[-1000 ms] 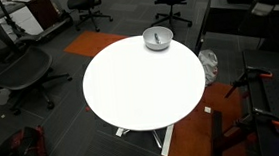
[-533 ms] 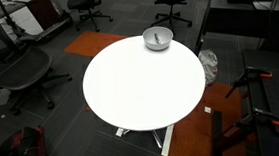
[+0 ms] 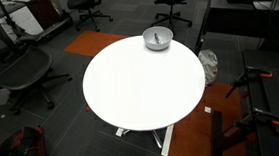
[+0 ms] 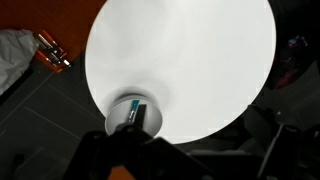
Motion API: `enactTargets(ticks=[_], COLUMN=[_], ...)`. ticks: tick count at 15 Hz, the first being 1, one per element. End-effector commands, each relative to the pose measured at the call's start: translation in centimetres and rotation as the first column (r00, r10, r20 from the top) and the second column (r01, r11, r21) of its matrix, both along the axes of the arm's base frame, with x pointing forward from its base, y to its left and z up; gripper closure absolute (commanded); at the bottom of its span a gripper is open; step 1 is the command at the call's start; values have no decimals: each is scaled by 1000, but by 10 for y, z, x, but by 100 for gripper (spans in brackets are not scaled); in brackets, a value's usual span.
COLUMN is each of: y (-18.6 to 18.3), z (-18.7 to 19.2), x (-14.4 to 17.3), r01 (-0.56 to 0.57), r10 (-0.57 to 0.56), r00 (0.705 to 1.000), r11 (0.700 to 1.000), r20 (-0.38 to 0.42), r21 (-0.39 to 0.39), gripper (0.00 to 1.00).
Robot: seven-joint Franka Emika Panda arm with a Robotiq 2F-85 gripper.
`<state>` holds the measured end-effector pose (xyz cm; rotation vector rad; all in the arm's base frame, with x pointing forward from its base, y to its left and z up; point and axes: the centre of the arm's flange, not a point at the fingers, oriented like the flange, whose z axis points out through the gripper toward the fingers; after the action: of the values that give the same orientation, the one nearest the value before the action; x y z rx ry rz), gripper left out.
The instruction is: Pick the marker from the bowl and put it on the table
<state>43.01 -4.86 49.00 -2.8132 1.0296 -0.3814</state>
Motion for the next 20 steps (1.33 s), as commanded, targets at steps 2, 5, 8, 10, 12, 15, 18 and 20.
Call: enactTargets(ticks=[2,5,8,10,12,15,18,20], y=[-33,-53,-72,-83,-94,-109,-122,-126], z=[-14,-27,-42,-55,-68,-87,-104,-115], x=[37,52,65,74,82,93,105,113], r01=[125,187,229,247,260,270,274,278], r10=[-125,-187,-230,-249,-262,-272,-276,-281], r00=[992,982,973,968,965,961,960,958], r11=[992,982,972,967,964,961,960,959], r20=[11,3,-10,-19,-31,-46,-52,-58], r21=[-23,-37,-53,-54,-58,-56,-51,-55], gripper=[0,0,0,0,0,0,0,0])
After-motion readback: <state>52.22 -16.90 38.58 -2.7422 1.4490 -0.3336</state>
